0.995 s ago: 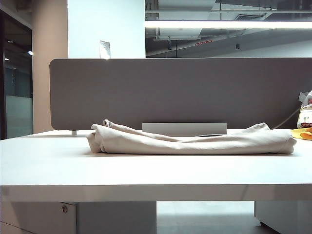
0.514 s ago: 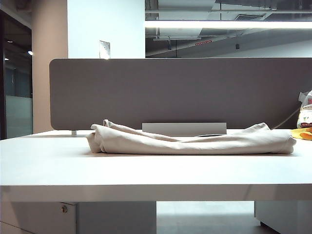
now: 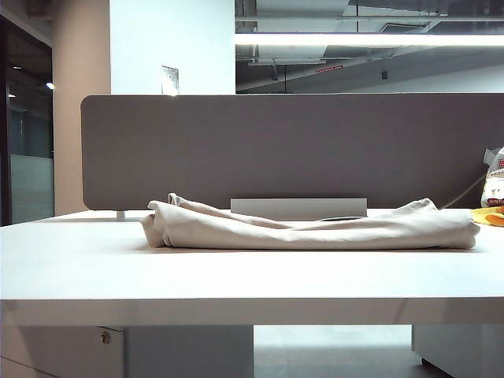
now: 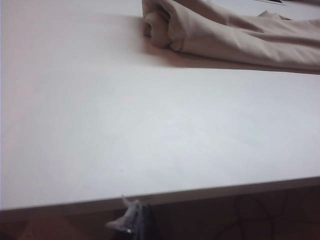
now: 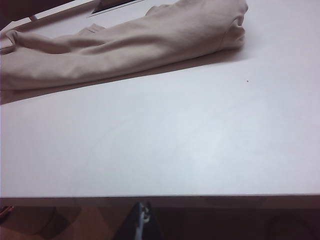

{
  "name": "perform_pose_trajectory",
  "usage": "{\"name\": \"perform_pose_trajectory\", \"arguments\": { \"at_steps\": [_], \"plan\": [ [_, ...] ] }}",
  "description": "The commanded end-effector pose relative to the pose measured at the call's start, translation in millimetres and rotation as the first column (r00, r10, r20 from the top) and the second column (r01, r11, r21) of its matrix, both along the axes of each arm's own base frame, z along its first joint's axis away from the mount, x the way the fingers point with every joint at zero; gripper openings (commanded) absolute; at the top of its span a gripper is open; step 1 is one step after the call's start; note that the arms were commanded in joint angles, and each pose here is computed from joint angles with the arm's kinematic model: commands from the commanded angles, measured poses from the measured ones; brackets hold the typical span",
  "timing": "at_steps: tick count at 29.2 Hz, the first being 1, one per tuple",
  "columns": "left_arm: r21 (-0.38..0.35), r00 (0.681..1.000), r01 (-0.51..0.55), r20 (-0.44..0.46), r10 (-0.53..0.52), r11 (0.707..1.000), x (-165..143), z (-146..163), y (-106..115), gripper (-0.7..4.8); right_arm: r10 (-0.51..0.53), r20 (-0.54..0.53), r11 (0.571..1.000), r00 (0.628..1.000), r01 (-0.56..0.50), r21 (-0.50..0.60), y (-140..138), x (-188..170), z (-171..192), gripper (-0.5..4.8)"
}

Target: Fold the bottom side of the T-shirt horizontally towards the center, about one-third of the way, then fold the sleeve back towards the center, creating a straight line along the edge of the T-shirt, and finally fold the bottom of the T-shirt up towards the top, creating a neat rectangle.

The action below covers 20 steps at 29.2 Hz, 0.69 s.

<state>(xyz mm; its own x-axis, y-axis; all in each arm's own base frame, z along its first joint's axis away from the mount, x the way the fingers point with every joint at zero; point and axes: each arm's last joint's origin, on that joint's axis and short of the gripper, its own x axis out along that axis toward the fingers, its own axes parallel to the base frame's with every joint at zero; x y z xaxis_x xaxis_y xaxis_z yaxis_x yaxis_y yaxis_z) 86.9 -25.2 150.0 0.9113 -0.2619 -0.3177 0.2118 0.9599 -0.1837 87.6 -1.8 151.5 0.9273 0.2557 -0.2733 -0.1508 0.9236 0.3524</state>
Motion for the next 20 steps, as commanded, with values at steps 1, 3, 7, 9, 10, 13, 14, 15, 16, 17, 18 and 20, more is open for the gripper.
{"name": "perform_pose_trajectory", "arguments": {
  "at_steps": [1,3,7,9,10,13,14,15,16,17,18,20],
  "plan": [
    [0.008,0.999,-0.047,-0.016,0.047,0.999,1.0,-2.4,4.6,-0.05,-0.002,0.000,1.000,1.000,0.002,0.003,-0.1,0.1,0.0,0.00],
    [0.006,0.995,-0.097,-0.012,0.097,0.995,1.9,-1.9,9.1,-0.05,-0.002,0.000,1.000,1.000,0.002,0.003,-0.1,0.1,0.0,0.00],
    [0.013,0.978,-0.208,0.002,0.208,0.978,3.5,-1.4,19.1,-0.05,-0.001,0.000,1.000,1.000,0.001,0.003,0.0,0.1,0.0,0.00],
    [0.006,0.965,-0.263,0.023,0.263,0.965,4.6,-0.7,24.0,-0.05,-0.001,0.000,1.000,1.000,0.001,0.003,0.0,0.1,0.0,0.00],
    [0.006,0.958,-0.285,0.024,0.285,0.959,4.5,-0.9,26.1,-0.05,-0.001,0.000,1.000,1.000,0.001,0.003,0.0,0.1,-0.1,0.00],
    [0.002,0.941,-0.338,0.037,0.337,0.941,4.0,-0.9,31.1,-0.05,-0.001,0.000,1.000,1.000,0.001,0.003,0.0,0.1,-0.1,0.00],
    [0.006,0.936,-0.350,0.050,0.349,0.937,3.6,-0.1,32.5,-0.05,-0.001,0.000,1.000,1.000,0.001,0.003,0.0,0.1,-0.1,0.00],
    [0.011,0.933,-0.357,0.058,0.356,0.934,3.8,0.5,33.4,-0.05,-0.001,0.000,1.000,1.000,0.001,0.003,0.0,0.1,-0.1,0.00],
    [0.013,0.930,-0.364,0.066,0.363,0.931,3.9,0.9,34.2,-0.05,-0.001,0.000,1.000,1.000,0.001,0.003,0.0,0.1,-0.1,0.00],
    [0.016,0.929,-0.366,0.071,0.364,0.930,3.9,1.4,34.5,-0.05,-0.001,0.000,1.000,1.000,0.001,0.003,0.0,0.1,-0.1,0.00],
    [0.022,0.928,-0.367,0.075,0.364,0.930,4.0,1.6,34.8,-0.05,-0.001,0.000,1.000,1.000,0.001,0.003,0.0,0.1,-0.1,0.00],
    [0.025,0.932,-0.356,0.076,0.353,0.934,4.0,1.6,34.4,-0.05,-0.001,0.000,1.000,1.000,0.001,0.003,0.0,0.1,-0.1,0.00]
  ]
}}
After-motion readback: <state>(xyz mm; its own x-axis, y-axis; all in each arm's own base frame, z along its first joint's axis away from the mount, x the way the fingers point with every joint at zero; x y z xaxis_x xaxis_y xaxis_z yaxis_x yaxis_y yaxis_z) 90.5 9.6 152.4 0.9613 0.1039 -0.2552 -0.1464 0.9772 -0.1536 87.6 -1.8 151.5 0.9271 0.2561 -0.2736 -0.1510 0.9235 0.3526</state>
